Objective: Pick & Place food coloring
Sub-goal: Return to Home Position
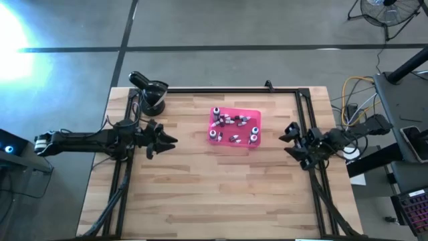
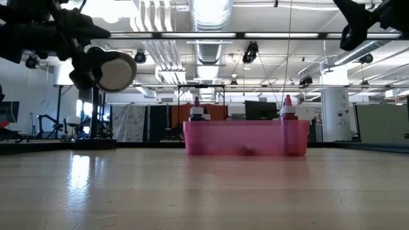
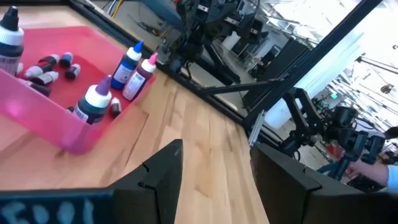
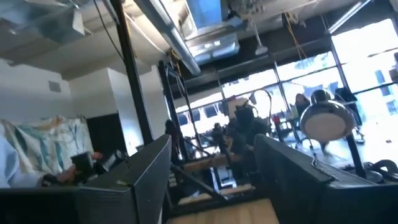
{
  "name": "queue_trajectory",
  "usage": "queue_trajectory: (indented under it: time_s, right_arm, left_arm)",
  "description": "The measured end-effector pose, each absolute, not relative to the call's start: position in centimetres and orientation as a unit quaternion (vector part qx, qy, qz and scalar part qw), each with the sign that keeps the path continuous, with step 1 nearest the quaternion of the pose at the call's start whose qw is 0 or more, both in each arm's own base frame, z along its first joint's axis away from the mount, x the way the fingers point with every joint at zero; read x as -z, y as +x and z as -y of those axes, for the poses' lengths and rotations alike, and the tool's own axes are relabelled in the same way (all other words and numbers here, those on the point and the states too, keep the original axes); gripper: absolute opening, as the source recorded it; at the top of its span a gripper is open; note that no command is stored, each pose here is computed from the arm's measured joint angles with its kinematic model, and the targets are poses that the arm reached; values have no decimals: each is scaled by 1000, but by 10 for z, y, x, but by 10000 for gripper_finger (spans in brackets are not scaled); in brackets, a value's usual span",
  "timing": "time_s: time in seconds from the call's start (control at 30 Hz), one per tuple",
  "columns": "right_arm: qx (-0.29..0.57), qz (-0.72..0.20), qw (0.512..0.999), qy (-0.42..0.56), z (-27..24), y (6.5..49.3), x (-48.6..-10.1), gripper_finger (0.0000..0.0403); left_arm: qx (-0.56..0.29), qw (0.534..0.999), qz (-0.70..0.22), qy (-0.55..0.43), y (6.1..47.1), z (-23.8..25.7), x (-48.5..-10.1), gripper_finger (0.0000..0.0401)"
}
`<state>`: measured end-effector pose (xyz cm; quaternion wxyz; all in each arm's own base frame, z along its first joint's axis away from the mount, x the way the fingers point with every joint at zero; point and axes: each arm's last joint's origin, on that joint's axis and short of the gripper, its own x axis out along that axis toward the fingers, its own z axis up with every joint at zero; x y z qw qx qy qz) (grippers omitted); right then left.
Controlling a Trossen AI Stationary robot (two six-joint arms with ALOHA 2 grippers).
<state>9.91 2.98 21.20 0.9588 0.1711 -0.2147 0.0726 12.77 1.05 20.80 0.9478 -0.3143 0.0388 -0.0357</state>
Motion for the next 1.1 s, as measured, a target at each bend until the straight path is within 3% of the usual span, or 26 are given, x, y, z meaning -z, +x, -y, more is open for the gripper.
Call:
queue_trajectory:
  time_s: [0.5, 0.77, 1.1]
  right_arm:
    - [-71, 200, 963, 167, -30, 100, -209, 224]
    - [-70, 196, 964, 167, -25, 88, -207, 224]
    - [-66, 162, 972, 155, -25, 87, -199, 224]
  left_arm:
    - [51, 950, -5, -309, 113, -7, -191, 163]
    - [26, 946, -68, -317, 106, -6, -158, 163]
    - [42, 950, 16, -309, 97, -6, -171, 163]
